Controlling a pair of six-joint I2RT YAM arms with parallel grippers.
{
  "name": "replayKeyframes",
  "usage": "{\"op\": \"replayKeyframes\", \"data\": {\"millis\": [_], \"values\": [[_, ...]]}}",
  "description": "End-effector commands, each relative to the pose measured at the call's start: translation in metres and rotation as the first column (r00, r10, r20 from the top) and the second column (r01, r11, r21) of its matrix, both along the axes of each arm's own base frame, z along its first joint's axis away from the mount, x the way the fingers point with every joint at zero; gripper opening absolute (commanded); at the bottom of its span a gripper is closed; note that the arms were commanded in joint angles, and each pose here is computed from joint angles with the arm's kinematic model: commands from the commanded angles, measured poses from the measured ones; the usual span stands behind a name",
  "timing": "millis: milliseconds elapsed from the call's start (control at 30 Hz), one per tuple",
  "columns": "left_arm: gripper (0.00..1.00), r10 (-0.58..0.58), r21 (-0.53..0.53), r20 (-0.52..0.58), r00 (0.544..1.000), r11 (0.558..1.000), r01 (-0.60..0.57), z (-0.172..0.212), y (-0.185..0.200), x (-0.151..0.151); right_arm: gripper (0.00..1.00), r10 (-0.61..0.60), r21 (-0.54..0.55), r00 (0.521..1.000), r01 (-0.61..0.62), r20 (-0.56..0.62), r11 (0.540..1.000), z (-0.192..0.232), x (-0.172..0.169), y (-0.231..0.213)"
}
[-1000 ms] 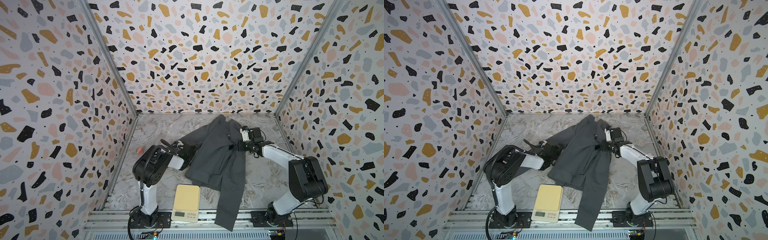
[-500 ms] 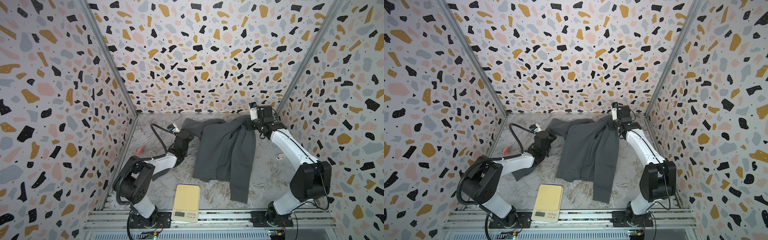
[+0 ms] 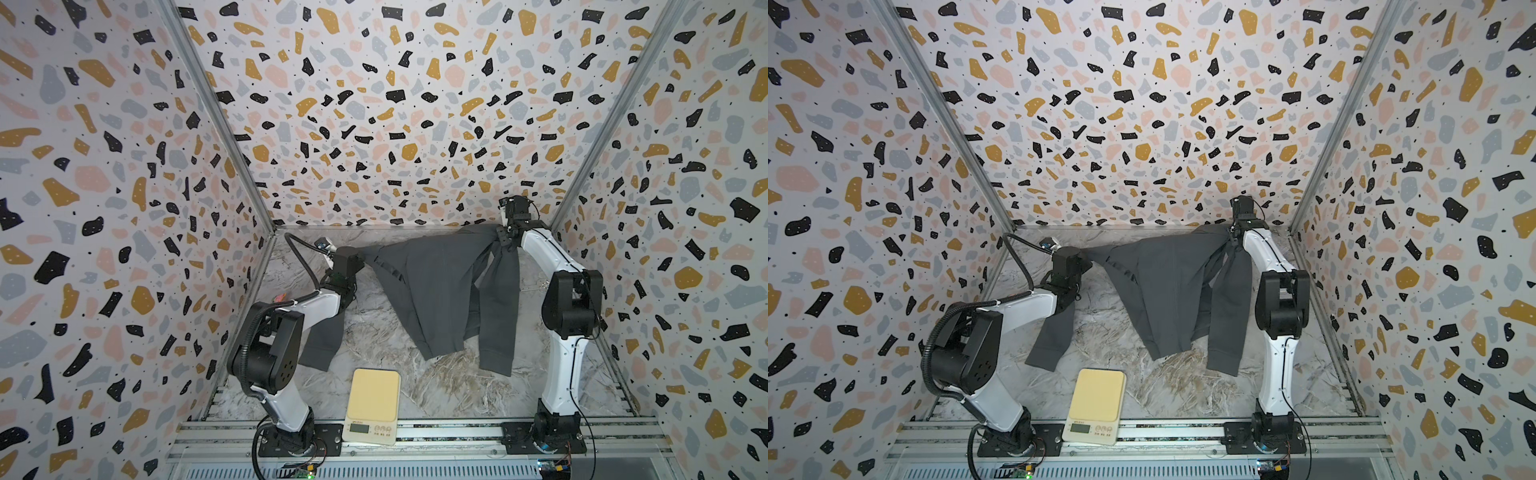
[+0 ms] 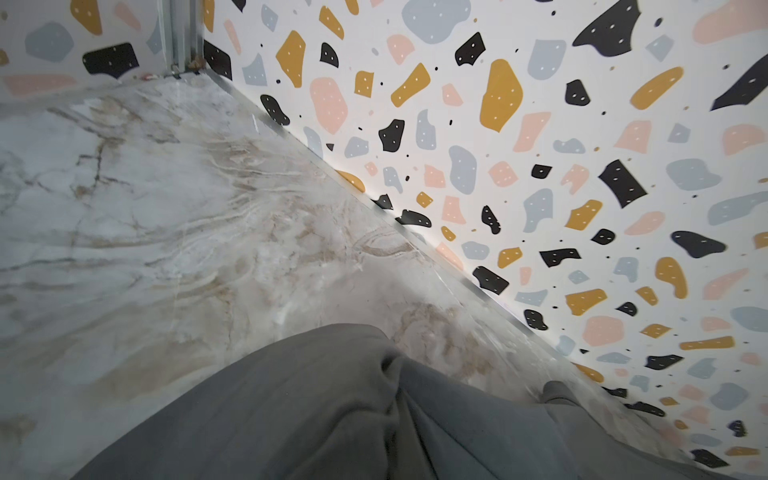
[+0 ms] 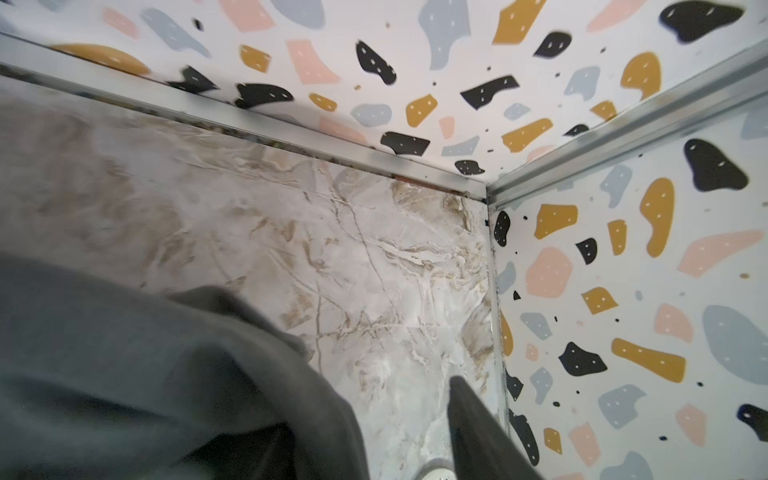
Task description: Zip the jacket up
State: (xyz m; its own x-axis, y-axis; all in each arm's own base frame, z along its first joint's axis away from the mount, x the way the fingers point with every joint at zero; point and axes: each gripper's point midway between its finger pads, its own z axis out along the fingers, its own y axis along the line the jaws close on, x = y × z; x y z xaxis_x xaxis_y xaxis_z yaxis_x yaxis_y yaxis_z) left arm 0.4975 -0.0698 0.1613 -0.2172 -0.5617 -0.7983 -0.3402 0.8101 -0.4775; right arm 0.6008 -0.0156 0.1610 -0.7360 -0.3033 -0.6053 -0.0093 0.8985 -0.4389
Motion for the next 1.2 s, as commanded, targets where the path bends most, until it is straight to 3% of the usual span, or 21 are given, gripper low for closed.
{"op": "replayKeyframes", "data": {"millis": [0, 100, 200, 267, 400, 567, 733, 833, 1033, 1167], "values": [[0.08, -0.003, 0.087, -0.007, 1.000, 0.996, 0.004, 0.014, 0.015, 0.021, 0.68, -0.128, 0.014, 0.990, 0.128, 0.057, 0.992, 0.054, -0.007, -0.026], [0.55, -0.046, 0.078, -0.014, 0.999, 0.996, 0.047, 0.016, 0.011, 0.033, 0.73, -0.088, 0.295, 0.996, 0.078, 0.022, 0.952, 0.054, -0.027, 0.008], [0.74, -0.127, 0.046, -0.019, 0.992, 0.991, 0.127, 0.019, -0.004, 0.035, 0.72, 0.014, 0.544, 1.000, -0.010, -0.004, 0.839, 0.043, -0.064, 0.051], [0.81, -0.175, 0.007, -0.037, 0.984, 0.985, 0.175, 0.016, -0.013, 0.030, 0.69, 0.030, 0.626, 0.999, -0.037, 0.021, 0.779, 0.038, -0.092, 0.068], [0.82, -0.288, -0.098, -0.074, 0.955, 0.955, 0.280, -0.001, -0.040, -0.004, 0.62, 0.060, 0.686, 0.998, -0.061, 0.025, 0.725, 0.020, -0.147, 0.092], [0.81, -0.375, -0.182, -0.131, 0.918, 0.919, 0.350, -0.022, -0.079, -0.068, 0.52, 0.158, 0.675, 0.985, -0.065, -0.076, 0.735, -0.019, -0.206, 0.126], [0.79, -0.446, -0.338, -0.137, 0.884, 0.860, 0.382, -0.048, -0.123, -0.126, 0.38, 0.136, 0.689, 0.982, -0.009, -0.130, 0.725, -0.065, -0.241, 0.132], [0.78, -0.480, -0.407, -0.136, 0.867, 0.825, 0.393, -0.060, -0.145, -0.147, 0.38, 0.161, 0.700, 0.975, -0.009, -0.152, 0.714, -0.084, -0.248, 0.146], [0.74, -0.545, -0.456, -0.176, 0.820, 0.783, 0.423, -0.091, -0.175, -0.164, 0.51, 0.180, 0.633, 0.954, 0.013, -0.240, 0.774, -0.119, -0.252, 0.164], [0.71, -0.581, -0.487, -0.198, 0.790, 0.758, 0.435, -0.111, -0.192, -0.178, 0.52, 0.177, 0.604, 0.945, 0.026, -0.274, 0.797, -0.136, -0.259, 0.164]]}}
